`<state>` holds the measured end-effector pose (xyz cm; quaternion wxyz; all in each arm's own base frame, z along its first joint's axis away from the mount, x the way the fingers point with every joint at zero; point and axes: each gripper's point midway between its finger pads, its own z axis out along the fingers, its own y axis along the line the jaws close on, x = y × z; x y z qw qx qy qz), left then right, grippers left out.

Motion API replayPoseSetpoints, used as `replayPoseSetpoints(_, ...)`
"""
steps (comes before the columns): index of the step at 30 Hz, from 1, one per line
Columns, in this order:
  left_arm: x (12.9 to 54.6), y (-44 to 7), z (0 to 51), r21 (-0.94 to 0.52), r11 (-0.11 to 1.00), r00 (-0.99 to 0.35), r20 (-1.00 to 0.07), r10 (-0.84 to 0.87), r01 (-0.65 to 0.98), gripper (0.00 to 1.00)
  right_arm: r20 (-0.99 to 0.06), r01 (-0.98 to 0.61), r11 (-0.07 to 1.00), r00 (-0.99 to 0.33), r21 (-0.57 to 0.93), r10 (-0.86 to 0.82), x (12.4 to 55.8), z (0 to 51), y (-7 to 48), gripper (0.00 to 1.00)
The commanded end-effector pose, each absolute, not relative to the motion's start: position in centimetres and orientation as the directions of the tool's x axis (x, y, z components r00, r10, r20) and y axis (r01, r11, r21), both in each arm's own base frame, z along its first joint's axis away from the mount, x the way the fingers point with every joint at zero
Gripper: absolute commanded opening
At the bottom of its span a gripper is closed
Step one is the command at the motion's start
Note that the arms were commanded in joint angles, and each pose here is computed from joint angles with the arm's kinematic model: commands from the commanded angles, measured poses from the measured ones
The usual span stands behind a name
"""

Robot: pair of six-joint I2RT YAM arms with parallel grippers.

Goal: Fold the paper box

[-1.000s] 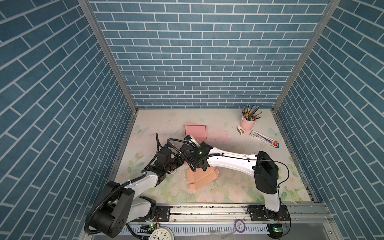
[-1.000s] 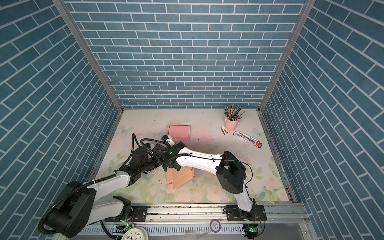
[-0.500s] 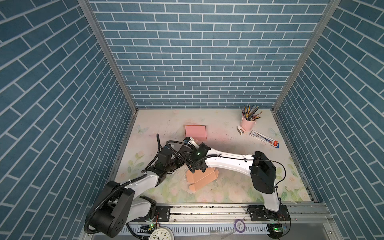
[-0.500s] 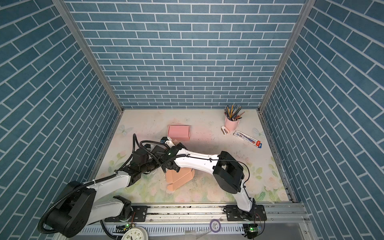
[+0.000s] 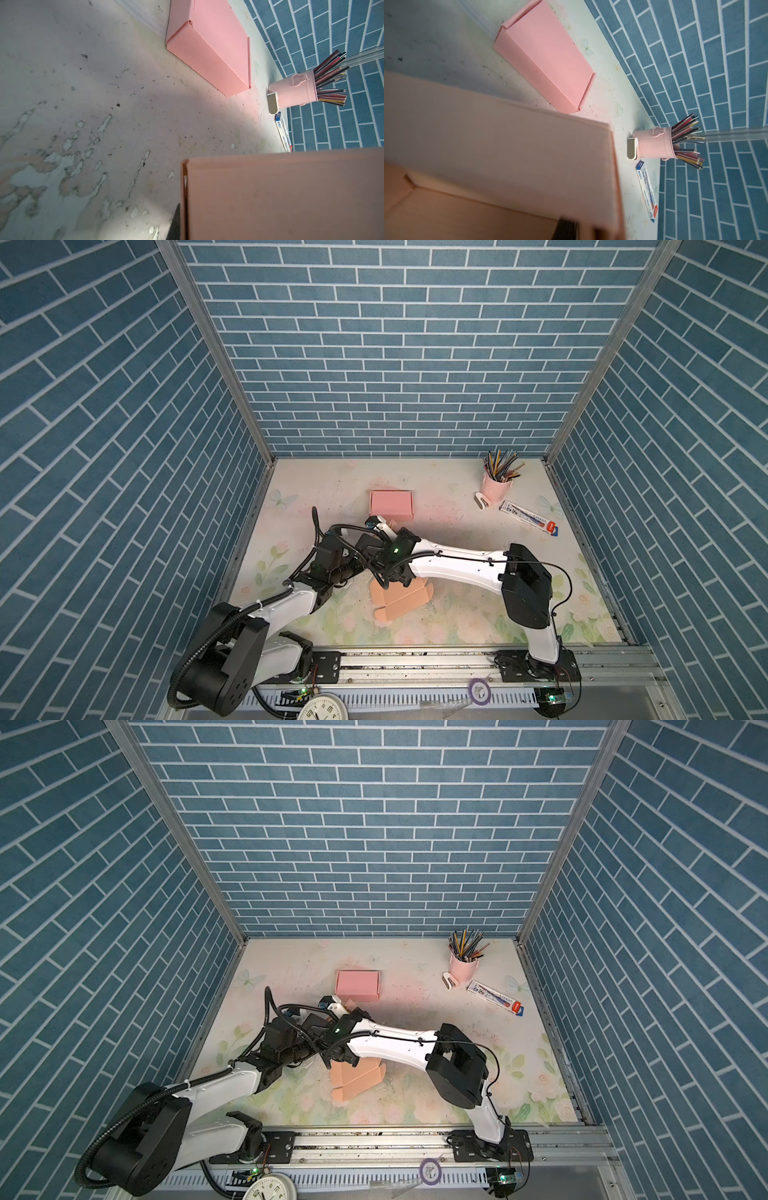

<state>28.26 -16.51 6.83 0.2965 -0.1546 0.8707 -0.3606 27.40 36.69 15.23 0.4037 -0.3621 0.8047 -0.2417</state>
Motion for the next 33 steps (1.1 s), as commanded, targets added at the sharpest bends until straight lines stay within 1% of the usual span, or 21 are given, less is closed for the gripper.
replayPoseSetpoints(1, 28.8, -16.9, 8.5, -0.731, 0.683, -0.755, -0.448, -0.479, 0.001, 0.08, -0.467, -0.387, 0.608, -0.401, -0.693, -0.788, 26.9, 16.2, 36.3, 0.07)
replayPoseSetpoints(3, 28.8, -17.0, 8.6, -0.731, 0.683, -0.755, -0.449, -0.478, 0.002, 0.08, -0.459, -0.385, 0.601, -0.401, -0.701, -0.793, 26.9, 16.0, 36.2, 0.03)
replayPoseSetpoints(6, 28.9, -17.0, 8.8, -0.73, 0.684, -0.754, -0.451, -0.477, 0.004, 0.08, -0.44, -0.391, 0.584, -0.401, -0.711, -0.804, 26.9, 15.4, 36.1, 0.0)
replayPoseSetpoints(14, 29.0, -17.3, 9.6, -0.74, 0.672, -0.75, -0.45, -0.484, 0.01, 0.08, -0.376, -0.389, 0.514, -0.379, -0.765, -0.846, 27.0, 14.8, 35.5, 0.0)
replayPoseSetpoints(17, 29.0, -17.4, 9.9, -0.742, 0.67, -0.749, -0.451, -0.485, 0.012, 0.07, -0.368, -0.38, 0.503, -0.374, -0.776, -0.851, 27.2, 14.6, 35.5, 0.0)
replayPoseSetpoints(20, 29.0, -17.5, 9.8, -0.741, 0.672, -0.751, -0.451, -0.483, 0.013, 0.07, -0.375, -0.364, 0.51, -0.381, -0.779, -0.845, 27.3, 14.9, 35.4, 0.04)
replayPoseSetpoints(23, 29.0, -17.3, 9.6, -0.734, 0.679, -0.749, -0.453, -0.484, 0.005, 0.07, -0.425, -0.351, 0.555, -0.383, -0.754, -0.82, 27.3, 16.2, 35.5, 0.09)
replayPoseSetpoints(30, 28.9, -16.9, 9.2, -0.707, 0.707, -0.744, -0.472, -0.473, -0.002, 0.07, -0.558, -0.358, 0.645, -0.325, -0.675, -0.764, 26.0, 20.2, 37.2, 0.31)
replayPoseSetpoints(33, 28.9, -17.0, 9.3, -0.709, 0.705, -0.744, -0.47, -0.475, -0.002, 0.07, -0.591, -0.363, 0.668, -0.311, -0.65, -0.744, 25.4, 21.1, 37.7, 0.35)
